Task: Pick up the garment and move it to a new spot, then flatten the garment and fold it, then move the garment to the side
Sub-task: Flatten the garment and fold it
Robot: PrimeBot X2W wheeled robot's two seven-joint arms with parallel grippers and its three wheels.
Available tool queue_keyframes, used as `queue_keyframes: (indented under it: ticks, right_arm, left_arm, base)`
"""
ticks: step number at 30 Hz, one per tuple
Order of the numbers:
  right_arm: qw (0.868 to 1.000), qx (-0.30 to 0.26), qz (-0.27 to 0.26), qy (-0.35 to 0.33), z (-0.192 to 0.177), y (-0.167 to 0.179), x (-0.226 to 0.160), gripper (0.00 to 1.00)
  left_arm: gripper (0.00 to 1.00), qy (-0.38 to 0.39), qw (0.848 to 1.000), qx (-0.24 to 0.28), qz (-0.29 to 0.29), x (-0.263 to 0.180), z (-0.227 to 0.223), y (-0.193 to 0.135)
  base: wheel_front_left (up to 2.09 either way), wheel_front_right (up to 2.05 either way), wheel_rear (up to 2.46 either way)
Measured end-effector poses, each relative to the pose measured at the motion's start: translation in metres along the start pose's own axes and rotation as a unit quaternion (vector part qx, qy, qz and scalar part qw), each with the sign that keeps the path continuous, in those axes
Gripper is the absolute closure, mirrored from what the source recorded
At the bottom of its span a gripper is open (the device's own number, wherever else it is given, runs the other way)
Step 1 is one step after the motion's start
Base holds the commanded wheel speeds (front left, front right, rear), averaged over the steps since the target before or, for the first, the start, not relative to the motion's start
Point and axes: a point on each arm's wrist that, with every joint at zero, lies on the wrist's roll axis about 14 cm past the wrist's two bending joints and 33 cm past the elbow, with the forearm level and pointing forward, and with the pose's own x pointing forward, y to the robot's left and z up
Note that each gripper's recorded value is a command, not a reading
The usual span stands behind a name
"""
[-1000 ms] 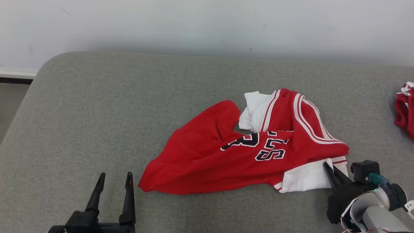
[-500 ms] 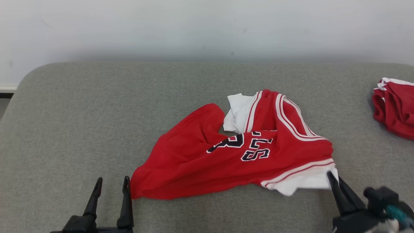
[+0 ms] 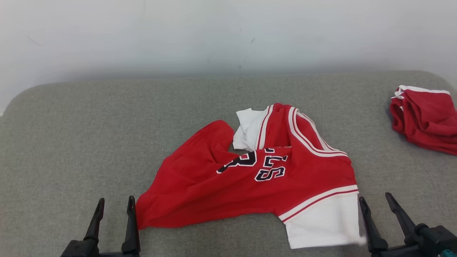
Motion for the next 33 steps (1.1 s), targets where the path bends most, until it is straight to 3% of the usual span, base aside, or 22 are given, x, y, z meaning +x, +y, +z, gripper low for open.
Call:
queue_keyframes:
  ticks: [18,33]
  right_arm:
    - [0.998,0.015,-0.033,-0.060,0.030,0.002,-0.020,0.00]
    - [0.998,0.020,-0.031,-0.047,0.020,0.010,-0.025,0.00]
  left_arm:
    - [0.00,-0.015,1.000,0.017,0.008,-0.018,0.011,0.010]
    - [0.00,-0.008,0.999,0.029,0.014,-0.025,0.008,0.015]
  base:
    - [0.00,0.00,0.00]
    - [0.00,0.00,0.00]
